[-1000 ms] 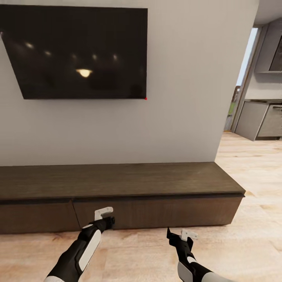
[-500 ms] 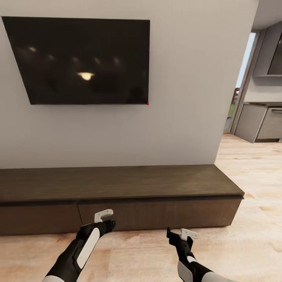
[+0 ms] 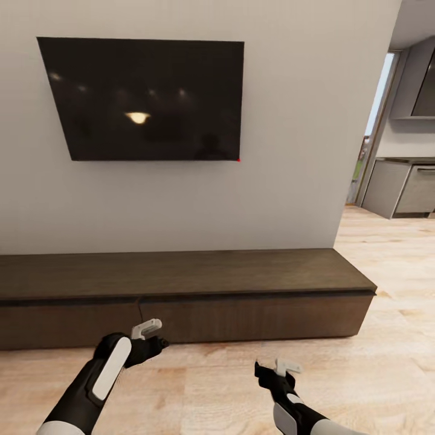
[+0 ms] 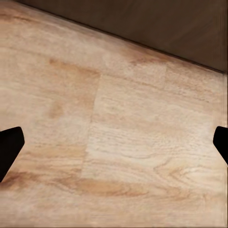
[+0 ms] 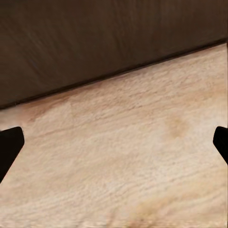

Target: Place each of the two pumpkins and all three candles from the living room inside a cabinet in the living room (use any cabinet), then make sure every cabinet is closed, and position the cauldron so it is next to a table in the living room.

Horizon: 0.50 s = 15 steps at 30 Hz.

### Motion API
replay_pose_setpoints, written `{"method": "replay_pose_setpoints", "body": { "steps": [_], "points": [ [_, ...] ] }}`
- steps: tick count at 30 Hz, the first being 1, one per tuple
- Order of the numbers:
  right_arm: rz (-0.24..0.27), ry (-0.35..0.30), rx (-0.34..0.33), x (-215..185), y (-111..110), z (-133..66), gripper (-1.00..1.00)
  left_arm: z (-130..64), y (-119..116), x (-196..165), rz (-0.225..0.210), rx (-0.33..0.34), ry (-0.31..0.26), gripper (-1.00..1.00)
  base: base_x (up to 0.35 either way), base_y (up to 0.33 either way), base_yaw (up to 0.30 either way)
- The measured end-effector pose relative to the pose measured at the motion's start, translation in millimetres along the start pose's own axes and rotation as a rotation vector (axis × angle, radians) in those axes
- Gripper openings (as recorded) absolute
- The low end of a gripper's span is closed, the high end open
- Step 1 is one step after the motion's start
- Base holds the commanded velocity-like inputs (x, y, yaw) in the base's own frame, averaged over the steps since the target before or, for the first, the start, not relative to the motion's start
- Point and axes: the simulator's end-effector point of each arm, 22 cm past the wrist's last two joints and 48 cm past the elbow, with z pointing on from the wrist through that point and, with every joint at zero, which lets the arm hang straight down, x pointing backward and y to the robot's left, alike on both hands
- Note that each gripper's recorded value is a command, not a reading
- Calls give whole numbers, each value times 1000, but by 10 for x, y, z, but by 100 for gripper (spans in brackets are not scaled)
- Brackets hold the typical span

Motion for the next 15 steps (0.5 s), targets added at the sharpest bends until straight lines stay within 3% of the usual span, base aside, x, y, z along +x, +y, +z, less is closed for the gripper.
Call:
{"method": "replay_pose_setpoints", "body": {
  "steps": [5, 15],
  "points": [
    [-11, 57, -4, 126, 20, -5, 100, -100, -90, -113, -2, 33, -21, 100, -7, 6, 0],
    [-4, 55, -4, -61, 73, -86, 100, -241, -165, -218, 3, 34, -7, 100, 0, 0, 0]
  ]
}}
